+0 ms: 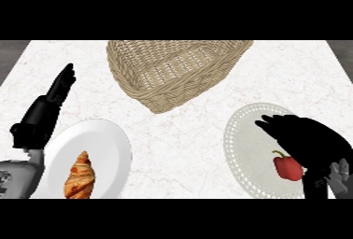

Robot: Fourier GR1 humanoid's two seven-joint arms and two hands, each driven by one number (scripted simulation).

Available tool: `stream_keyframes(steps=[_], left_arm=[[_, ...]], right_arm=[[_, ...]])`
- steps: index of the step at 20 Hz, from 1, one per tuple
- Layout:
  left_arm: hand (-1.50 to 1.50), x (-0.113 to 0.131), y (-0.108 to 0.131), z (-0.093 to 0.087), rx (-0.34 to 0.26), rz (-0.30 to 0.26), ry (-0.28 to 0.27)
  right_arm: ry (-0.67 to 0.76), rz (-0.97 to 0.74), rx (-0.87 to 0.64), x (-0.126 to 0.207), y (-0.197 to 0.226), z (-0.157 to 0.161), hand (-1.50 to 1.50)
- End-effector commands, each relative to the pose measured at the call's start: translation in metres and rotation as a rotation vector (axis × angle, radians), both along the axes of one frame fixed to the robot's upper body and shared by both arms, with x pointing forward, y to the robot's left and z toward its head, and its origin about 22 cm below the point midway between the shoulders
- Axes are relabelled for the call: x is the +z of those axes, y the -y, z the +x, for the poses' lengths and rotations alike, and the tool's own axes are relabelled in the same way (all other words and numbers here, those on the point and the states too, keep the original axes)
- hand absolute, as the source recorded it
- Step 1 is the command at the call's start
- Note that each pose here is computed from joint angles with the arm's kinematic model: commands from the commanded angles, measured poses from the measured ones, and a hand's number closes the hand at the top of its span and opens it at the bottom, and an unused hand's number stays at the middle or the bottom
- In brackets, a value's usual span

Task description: Pick the bell pepper from the placemat and place it in the basket

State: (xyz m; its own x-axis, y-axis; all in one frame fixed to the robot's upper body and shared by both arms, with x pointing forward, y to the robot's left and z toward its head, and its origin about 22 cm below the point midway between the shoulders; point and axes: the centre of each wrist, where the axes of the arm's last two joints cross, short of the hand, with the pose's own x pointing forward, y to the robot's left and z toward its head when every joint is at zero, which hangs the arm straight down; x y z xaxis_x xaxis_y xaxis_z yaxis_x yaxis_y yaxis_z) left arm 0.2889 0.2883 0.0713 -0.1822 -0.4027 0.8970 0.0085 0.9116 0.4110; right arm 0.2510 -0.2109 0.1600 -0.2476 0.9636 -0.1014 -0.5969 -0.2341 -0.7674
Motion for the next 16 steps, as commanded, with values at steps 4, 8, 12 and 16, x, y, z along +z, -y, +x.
stream_keyframes(steps=[4, 8, 12, 16], left_arm=[[0.00, 0.009, 0.024, -0.011, -0.010, -0.011, 0.005], [0.00, 0.014, 0.006, -0.010, -0.005, -0.019, 0.008], [0.00, 0.000, -0.009, 0.003, -0.005, -0.009, -0.009], [0.00, 0.010, -0.006, -0.003, 0.005, 0.006, -0.014]], right_arm=[[0.000, -0.015, -0.012, -0.039, 0.016, -0.003, -1.50], [0.025, -0.013, -0.005, -0.058, 0.015, -0.004, -1.50], [0.052, 0.008, 0.020, -0.034, 0.044, -0.003, -1.50], [0.068, -0.002, -0.001, -0.056, 0.014, -0.010, -1.50]])
